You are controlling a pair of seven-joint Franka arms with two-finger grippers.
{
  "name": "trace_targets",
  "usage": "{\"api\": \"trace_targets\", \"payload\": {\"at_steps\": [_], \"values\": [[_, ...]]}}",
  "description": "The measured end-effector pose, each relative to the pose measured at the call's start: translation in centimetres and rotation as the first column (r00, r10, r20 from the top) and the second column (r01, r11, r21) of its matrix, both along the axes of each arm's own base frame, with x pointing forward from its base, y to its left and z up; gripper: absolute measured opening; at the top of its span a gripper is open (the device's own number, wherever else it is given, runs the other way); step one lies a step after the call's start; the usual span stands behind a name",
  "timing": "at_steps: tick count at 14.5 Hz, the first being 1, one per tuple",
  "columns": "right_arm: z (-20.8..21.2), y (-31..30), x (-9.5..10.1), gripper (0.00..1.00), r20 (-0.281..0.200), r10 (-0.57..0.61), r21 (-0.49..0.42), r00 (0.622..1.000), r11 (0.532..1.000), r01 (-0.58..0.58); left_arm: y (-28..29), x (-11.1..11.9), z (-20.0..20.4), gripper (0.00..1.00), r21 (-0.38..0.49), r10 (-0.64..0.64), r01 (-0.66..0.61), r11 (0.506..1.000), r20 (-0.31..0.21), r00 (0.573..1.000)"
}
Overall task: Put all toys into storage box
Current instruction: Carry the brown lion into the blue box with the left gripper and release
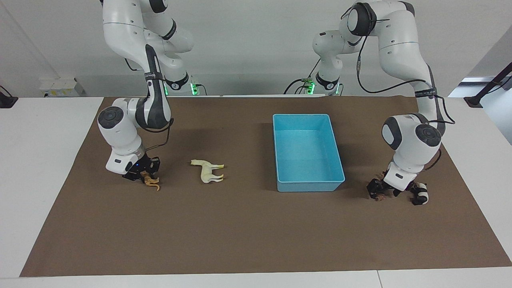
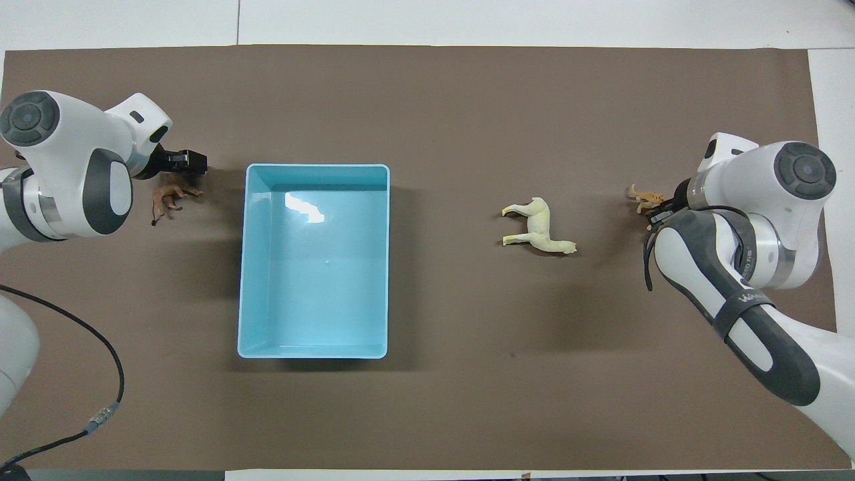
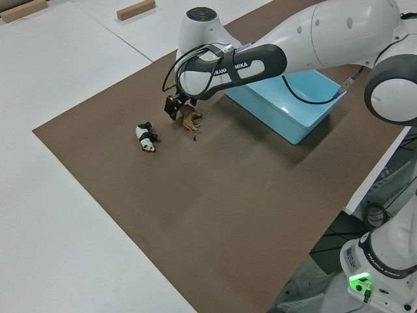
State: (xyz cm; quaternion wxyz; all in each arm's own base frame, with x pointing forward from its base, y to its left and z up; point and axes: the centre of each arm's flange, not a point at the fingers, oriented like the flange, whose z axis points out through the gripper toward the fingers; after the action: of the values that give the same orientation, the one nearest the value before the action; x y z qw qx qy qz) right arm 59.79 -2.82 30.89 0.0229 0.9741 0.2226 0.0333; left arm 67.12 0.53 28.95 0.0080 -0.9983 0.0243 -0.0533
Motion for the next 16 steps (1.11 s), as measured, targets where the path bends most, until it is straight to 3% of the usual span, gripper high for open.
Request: {"api": "trace_targets", "payload": {"at_steps": [1,2,4,7,11,14,16], "values": [[2.0,-0.3,0.8,0.33,0.011,-0.005,-0.001,1.0,1.0,0.005,-0.1,-0.2,-0.4,1.0,-0.001,-0.001,0.001,1.0,-0.001,1.0],[4.6,-0.6,1.6,0.33,0.022,-0.01,-0.001,1.0,1.0,0.01,-0.2,-0.2,-0.2,0.91,-0.002,-0.003,0.003,1.0,0.001,1.0],[10.0,-1.3,2.4,0.33,0.038,-0.022,0.0,0.999,1.0,0.023,-0.2,-0.1,0.1,0.85,-0.001,-0.002,0.002,1.0,-0.002,1.0],[17.9,-2.0,2.0,0.33,0.035,-0.045,0.004,0.998,0.999,0.045,-0.1,0.2,1.4,0.44,-0.001,0.006,-0.006,1.0,-0.055,0.998],[24.9,-1.4,-0.8,0.33,0.0,-0.123,0.019,0.992,0.992,0.123,-2.2,0.5,3.2,0.44,0.001,0.074,-0.074,0.997,-0.119,0.99],[27.0,-0.9,-2.6,0.33,-0.024,-0.141,0.023,0.99,0.99,0.142,-5.0,0.7,9.3,0.44,-0.002,0.159,-0.162,0.987,-0.199,0.967],[27.5,-0.9,-3.1,0.33,-0.028,-0.143,0.024,0.989,0.989,0.143,-6.9,-0.8,14.5,0.44,-0.029,0.227,-0.241,0.97,-0.248,0.942]]}}
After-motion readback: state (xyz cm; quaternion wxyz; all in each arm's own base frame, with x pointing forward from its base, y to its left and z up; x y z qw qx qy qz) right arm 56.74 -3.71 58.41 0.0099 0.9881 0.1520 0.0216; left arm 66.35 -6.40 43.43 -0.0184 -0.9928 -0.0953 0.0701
